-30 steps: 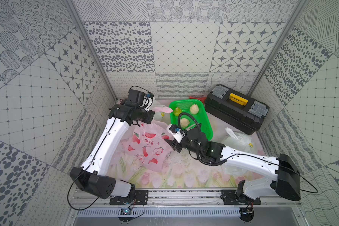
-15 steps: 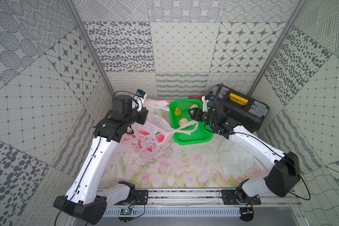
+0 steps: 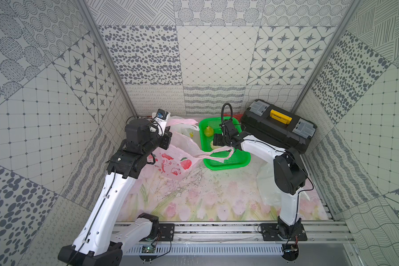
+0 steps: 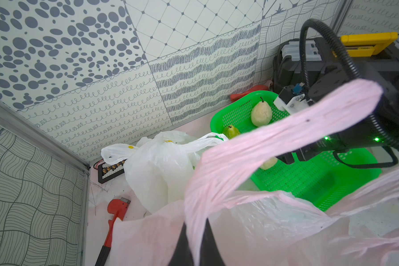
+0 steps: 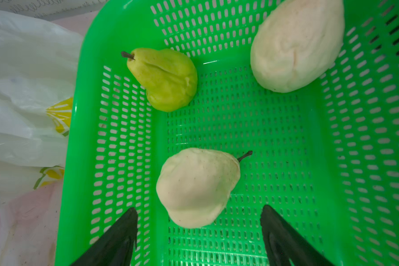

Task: Place the pears into plastic bags & tie knots
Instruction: Pick up the pear from the basket.

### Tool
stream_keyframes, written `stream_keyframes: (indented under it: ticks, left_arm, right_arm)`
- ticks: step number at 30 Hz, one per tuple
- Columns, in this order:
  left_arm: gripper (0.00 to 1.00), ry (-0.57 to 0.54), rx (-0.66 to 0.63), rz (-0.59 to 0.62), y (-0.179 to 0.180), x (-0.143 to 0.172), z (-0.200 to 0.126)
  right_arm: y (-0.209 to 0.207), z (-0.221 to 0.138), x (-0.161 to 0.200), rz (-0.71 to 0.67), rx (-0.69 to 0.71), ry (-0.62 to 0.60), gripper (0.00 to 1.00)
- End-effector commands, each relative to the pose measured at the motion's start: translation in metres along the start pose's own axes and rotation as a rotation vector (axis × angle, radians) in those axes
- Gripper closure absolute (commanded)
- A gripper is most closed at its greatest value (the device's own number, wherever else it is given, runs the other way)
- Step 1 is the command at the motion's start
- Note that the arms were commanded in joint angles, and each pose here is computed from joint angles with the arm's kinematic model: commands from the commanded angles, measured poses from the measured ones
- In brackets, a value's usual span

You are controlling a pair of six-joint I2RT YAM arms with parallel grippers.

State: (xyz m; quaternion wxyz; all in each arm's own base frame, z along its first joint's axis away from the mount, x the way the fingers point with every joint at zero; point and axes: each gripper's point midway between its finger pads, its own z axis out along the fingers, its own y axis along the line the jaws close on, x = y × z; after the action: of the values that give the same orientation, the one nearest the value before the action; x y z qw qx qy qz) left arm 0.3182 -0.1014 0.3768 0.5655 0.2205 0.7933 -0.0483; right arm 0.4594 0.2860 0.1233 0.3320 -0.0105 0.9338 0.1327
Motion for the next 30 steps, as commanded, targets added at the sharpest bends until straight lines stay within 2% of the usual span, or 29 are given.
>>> stream_keyframes:
  ticks: [1,6,14,17,18,22,23,26,30]
  left_arm:
    - [1.0,-0.075,0.037,-0.01,-0.005,-0.011,-0.002]
    - [1.0,-0.078,0.075,-0.021,-0.012,-0.007,-0.005]
    - [1.0,-0.087,0.111,-0.036,-0.019,0.002,-0.013]
    - [1.0,-0.084,0.136,-0.058,-0.023,0.004,-0.011]
    - [1.0,-0.081,0.144,-0.066,-0.024,0.005,-0.01]
    - [1.0,-0.057,0.162,-0.082,-0.027,0.01,-0.005]
    - [1.0,-0.051,0.165,-0.082,-0.027,0.011,-0.004]
    - [1.0,-0.025,0.19,-0.087,-0.032,0.017,0.0]
    - [1.0,0.013,0.24,-0.116,-0.04,0.025,0.007]
  right_arm:
    - [0.012,0.014,-0.001,-0.043,0.018,0.005,0.12]
    - [0.0,0.04,0.003,-0.063,0.153,0.023,0.13]
    - [-0.012,0.051,0.007,-0.085,0.239,0.06,0.2]
    - [-0.015,0.051,0.008,-0.08,0.229,0.068,0.29]
    - [-0.016,0.049,0.007,-0.077,0.22,0.067,0.36]
    - [-0.008,0.028,-0.008,-0.041,0.117,0.002,0.62]
    - [-0.006,0.02,-0.012,-0.031,0.092,-0.018,0.66]
    - [-0.002,-0.008,-0.023,-0.02,0.02,-0.061,0.69]
    - [0.017,-0.076,-0.04,-0.033,-0.159,-0.17,0.69]
